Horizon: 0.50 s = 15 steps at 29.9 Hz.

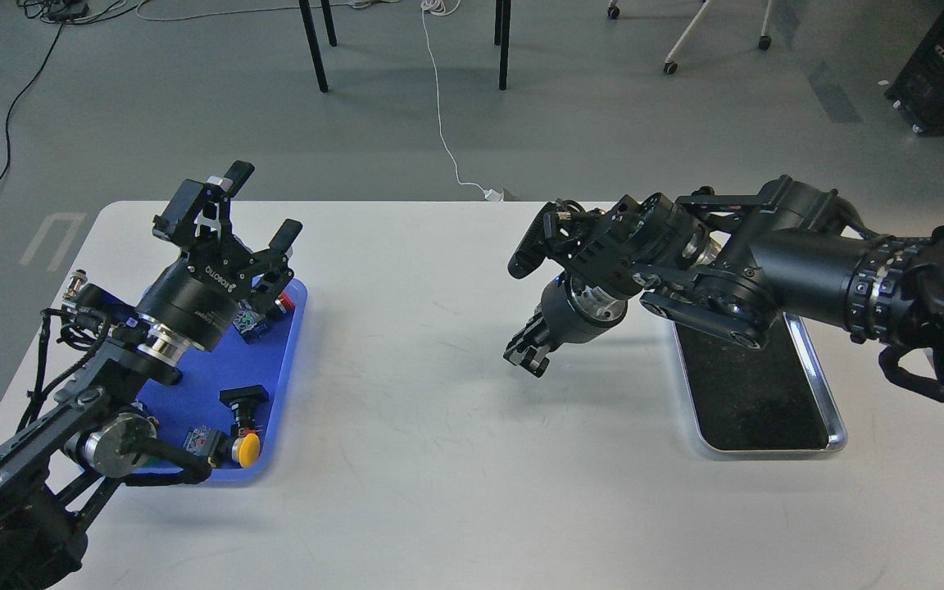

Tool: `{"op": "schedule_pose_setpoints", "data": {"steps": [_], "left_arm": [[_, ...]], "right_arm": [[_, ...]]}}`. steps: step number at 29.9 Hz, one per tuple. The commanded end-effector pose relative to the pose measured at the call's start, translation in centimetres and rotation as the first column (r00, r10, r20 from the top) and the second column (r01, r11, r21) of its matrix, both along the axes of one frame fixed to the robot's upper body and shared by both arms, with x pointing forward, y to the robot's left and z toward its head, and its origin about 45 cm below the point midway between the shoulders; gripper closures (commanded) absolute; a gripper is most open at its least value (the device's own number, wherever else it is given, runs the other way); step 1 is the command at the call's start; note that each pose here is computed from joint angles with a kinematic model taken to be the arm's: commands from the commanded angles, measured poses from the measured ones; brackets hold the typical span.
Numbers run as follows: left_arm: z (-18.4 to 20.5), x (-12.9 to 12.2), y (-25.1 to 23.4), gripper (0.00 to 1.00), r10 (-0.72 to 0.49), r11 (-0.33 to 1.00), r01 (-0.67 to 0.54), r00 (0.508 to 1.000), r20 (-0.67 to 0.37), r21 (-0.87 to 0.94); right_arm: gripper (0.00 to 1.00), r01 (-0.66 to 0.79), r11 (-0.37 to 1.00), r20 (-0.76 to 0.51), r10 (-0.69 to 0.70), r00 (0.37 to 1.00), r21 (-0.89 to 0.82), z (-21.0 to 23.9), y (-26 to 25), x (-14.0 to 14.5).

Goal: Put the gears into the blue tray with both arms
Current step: 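Carry the gear with the right gripper to the table center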

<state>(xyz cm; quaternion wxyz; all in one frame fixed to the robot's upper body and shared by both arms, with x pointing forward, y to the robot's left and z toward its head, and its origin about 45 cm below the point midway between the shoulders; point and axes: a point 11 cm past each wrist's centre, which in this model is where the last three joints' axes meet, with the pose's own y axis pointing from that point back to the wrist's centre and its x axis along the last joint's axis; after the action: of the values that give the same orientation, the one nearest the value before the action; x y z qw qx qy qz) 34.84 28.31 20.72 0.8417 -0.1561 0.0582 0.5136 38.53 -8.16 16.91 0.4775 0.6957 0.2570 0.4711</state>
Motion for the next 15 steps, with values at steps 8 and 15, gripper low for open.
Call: {"op": "schedule_pose_setpoints", "data": {"steps": [8,15], "left_arm": [[-0.1,-0.2,-0.1,0.02,-0.017,1.000,0.017,1.000,-0.002,-0.005],[-0.6,-0.6,0.2,0.02,-0.010,1.000,0.010,1.000,-0.017,-0.006]], "right_arm": [[0.79,-0.018,0.999,-0.016,0.018,1.000,0.033,-1.7,0.1,-1.1],[0.79,0.008,0.993,-0.037,-0.003,0.999,0.119,-2.7,0.4,-1.9]]}}
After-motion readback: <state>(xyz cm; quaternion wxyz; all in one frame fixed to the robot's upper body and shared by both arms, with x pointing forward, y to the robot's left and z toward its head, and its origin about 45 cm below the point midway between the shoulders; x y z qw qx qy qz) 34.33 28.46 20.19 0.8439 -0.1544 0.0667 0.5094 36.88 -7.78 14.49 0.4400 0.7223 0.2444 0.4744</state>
